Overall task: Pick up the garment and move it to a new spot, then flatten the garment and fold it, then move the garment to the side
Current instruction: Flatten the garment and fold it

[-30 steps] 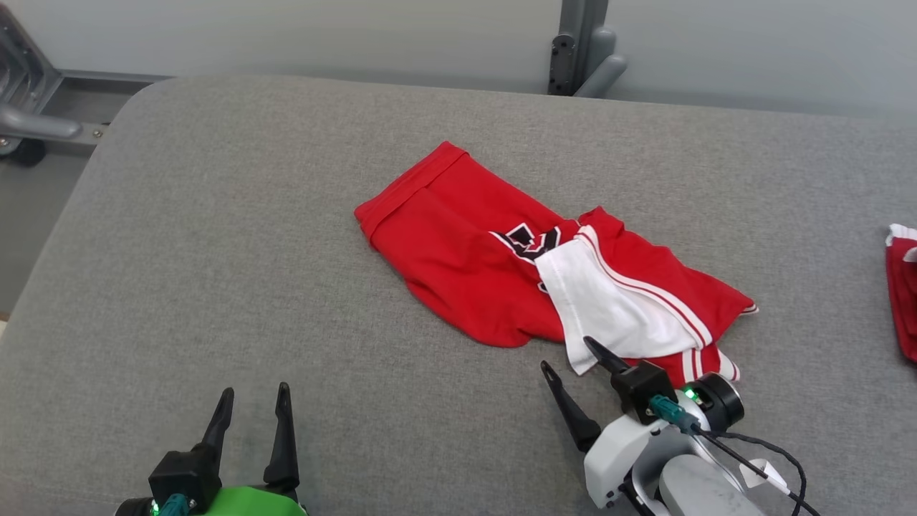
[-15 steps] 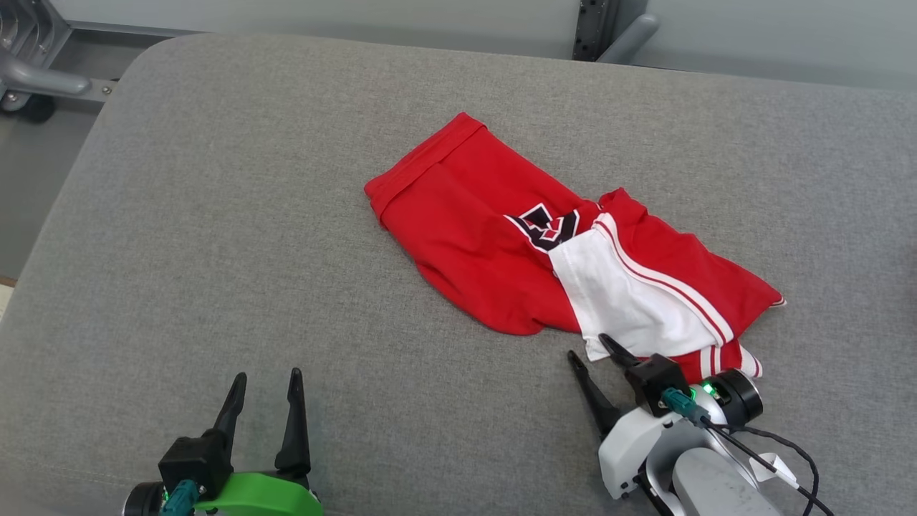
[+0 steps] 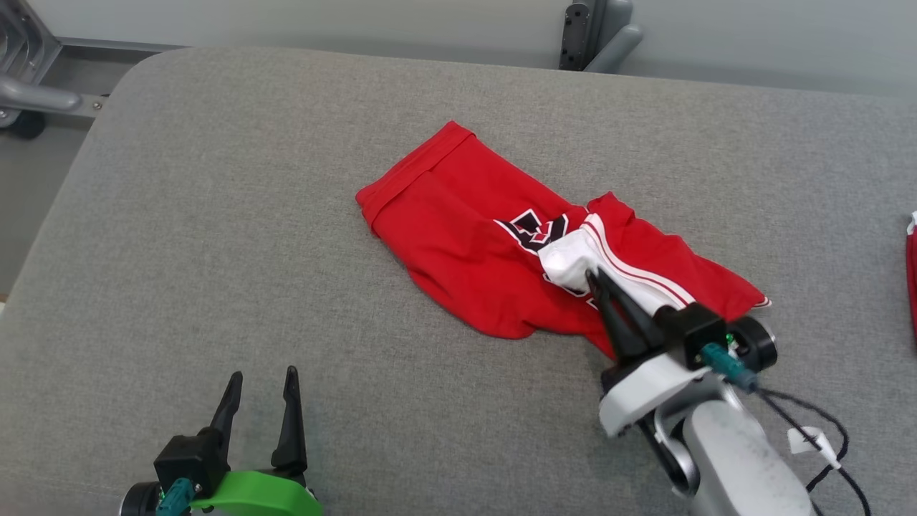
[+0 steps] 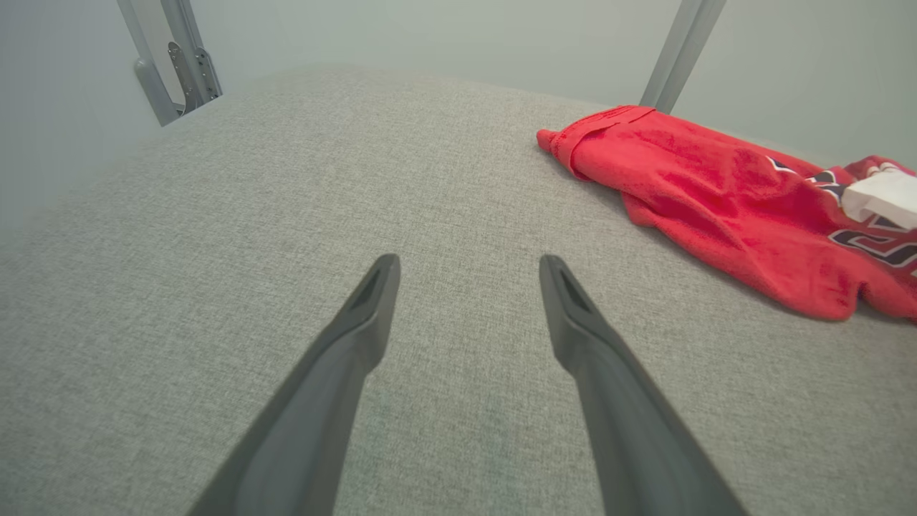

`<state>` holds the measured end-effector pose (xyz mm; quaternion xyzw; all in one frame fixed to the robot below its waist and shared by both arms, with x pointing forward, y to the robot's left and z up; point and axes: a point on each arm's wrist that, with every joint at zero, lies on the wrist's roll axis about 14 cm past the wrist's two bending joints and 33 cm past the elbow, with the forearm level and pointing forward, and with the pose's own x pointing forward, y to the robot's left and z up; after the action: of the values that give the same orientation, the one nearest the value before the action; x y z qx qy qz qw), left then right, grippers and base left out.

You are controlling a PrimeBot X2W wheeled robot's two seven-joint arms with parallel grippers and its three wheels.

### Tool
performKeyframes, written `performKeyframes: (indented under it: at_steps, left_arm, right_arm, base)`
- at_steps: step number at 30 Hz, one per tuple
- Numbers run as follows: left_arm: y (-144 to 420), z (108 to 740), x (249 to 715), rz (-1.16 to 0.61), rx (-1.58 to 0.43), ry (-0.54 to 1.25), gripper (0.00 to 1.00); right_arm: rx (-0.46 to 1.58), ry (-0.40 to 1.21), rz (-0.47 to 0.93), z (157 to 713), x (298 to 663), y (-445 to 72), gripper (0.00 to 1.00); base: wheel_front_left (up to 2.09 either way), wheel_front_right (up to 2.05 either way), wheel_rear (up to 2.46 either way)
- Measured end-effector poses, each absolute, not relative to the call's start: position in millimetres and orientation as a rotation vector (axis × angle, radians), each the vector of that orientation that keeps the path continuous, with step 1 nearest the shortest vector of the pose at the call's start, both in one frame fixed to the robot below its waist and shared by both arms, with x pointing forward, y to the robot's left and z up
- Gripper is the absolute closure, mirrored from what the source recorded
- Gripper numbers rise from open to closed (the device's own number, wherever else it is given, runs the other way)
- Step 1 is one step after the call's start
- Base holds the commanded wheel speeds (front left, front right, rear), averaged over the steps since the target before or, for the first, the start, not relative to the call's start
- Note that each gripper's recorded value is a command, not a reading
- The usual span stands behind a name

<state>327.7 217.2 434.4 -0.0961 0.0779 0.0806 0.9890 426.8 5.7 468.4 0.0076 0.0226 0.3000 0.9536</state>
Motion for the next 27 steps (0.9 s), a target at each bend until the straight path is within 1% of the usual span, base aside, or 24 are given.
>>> performKeyframes:
  at_steps: [4, 9, 13, 15, 18, 21, 27]
  left_arm:
    - [211.9, 436.4, 328.6, 0.144, -0.197, 0.150, 0.00]
    - [201.1, 437.8, 330.9, 0.106, -0.205, 0.147, 0.00]
    - [198.8, 446.3, 337.5, 0.092, -0.200, 0.122, 0.00]
    - [200.1, 448.3, 338.5, 0.095, -0.199, 0.116, 0.00]
    - [206.2, 446.1, 335.2, 0.120, -0.201, 0.125, 0.00]
    - [217.0, 443.8, 330.8, 0.161, -0.199, 0.134, 0.00]
    - [237.9, 437.3, 314.5, 0.253, -0.192, 0.163, 0.00]
  right_arm:
    - [0.058, -0.137, 0.517, 530.6, 455.0, -19.0, 1.00]
    - [-0.079, -0.242, 0.472, 578.8, 496.9, -51.4, 1.00]
    - [-0.235, -0.221, 0.443, 592.7, 535.5, -73.5, 1.00]
    - [-0.289, -0.199, 0.406, 598.6, 557.2, -88.9, 1.00]
    - [-0.378, -0.177, 0.345, 609.1, 589.3, -109.8, 1.00]
    - [-0.449, -0.170, 0.307, 618.0, 617.2, -117.4, 1.00]
    - [-0.491, -0.100, 0.177, 611.8, 663.4, -150.5, 1.00]
  base:
    - [0.00, 0.00, 0.00]
    - [0.00, 0.00, 0.00]
    - [0.00, 0.00, 0.00]
    - [0.00, 0.00, 0.00]
    - [0.00, 0.00, 0.00]
    - [0.00, 0.00, 0.00]
    - [0.00, 0.00, 0.00]
